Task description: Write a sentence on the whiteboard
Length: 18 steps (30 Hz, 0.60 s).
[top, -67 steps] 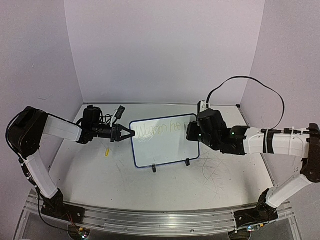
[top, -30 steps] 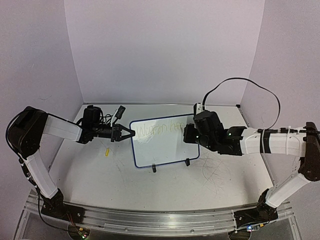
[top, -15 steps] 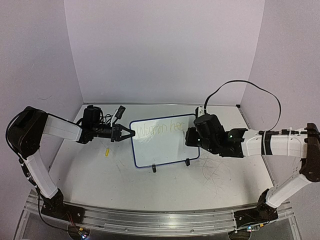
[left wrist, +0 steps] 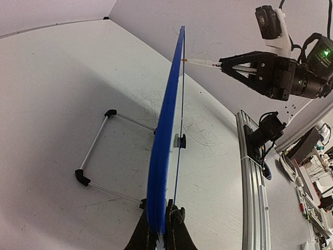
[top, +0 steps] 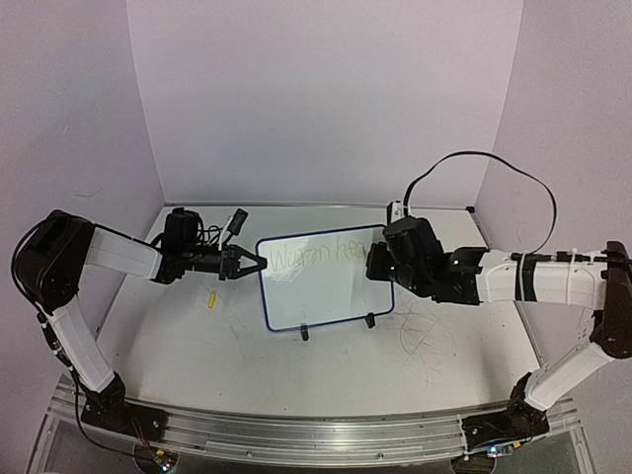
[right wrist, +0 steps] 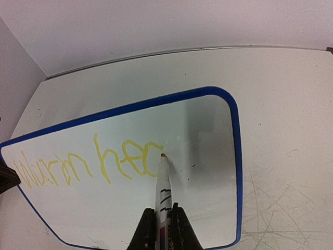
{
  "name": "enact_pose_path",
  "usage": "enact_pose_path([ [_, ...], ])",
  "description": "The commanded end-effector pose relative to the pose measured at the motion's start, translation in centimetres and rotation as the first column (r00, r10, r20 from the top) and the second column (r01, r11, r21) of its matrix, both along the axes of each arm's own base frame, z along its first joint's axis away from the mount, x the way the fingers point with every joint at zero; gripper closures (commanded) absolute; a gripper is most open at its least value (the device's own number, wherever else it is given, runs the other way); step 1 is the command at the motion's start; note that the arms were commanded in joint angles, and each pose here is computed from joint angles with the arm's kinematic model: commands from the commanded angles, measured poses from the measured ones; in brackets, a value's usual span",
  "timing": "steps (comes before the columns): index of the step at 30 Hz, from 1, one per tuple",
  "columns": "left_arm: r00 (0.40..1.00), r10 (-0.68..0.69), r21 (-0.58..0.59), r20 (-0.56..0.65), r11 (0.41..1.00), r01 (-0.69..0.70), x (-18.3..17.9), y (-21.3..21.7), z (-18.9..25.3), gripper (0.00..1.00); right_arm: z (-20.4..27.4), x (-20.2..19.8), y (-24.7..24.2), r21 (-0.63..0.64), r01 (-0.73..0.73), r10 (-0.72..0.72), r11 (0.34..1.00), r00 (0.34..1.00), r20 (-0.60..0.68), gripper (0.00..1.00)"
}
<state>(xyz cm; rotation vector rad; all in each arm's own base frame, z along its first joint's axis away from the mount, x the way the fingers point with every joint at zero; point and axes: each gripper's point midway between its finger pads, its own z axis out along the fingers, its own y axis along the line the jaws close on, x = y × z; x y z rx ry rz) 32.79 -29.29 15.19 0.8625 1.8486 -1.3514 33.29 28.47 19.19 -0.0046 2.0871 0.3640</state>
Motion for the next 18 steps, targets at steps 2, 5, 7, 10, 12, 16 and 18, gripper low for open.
enact_pose_path([
  [2,0.995,0.085,0.073,0.047,0.993,-0.089,2.0,0.4,-1.3,1.00,1.6,1.4,-0.1,0.006,0.031,-0.031,1.000,0.999,0.044,1.00],
  [5,0.995,0.086,0.073,0.048,0.993,-0.089,2.0,0.4,-1.2,1.00,1.8,1.4,-0.1,0.004,0.031,-0.031,1.000,0.998,0.049,1.00],
  [7,0.995,0.084,0.073,0.047,0.993,-0.088,2.0,0.4,-1.3,1.00,1.9,1.5,-0.1,0.003,0.032,-0.032,0.999,0.998,0.051,1.00],
  [10,0.995,0.084,0.073,0.046,0.994,-0.087,2.0,0.4,-1.2,1.00,2.0,1.6,0.0,0.003,0.029,-0.030,1.000,0.998,0.054,1.00],
  [12,0.996,0.084,0.073,0.044,0.994,-0.087,2.0,0.4,-1.3,1.00,1.9,1.5,-0.1,0.003,0.027,-0.028,1.000,0.998,0.051,1.00],
  [16,0.995,0.086,0.074,0.046,0.993,-0.089,1.9,0.5,-1.3,1.00,1.3,0.9,-0.2,0.015,0.018,-0.018,1.000,0.999,0.032,1.00],
  [18,0.995,0.086,0.074,0.048,0.993,-0.089,1.9,0.5,-1.2,1.00,0.9,0.6,-0.3,0.019,0.011,-0.011,1.000,1.000,0.021,1.00],
])
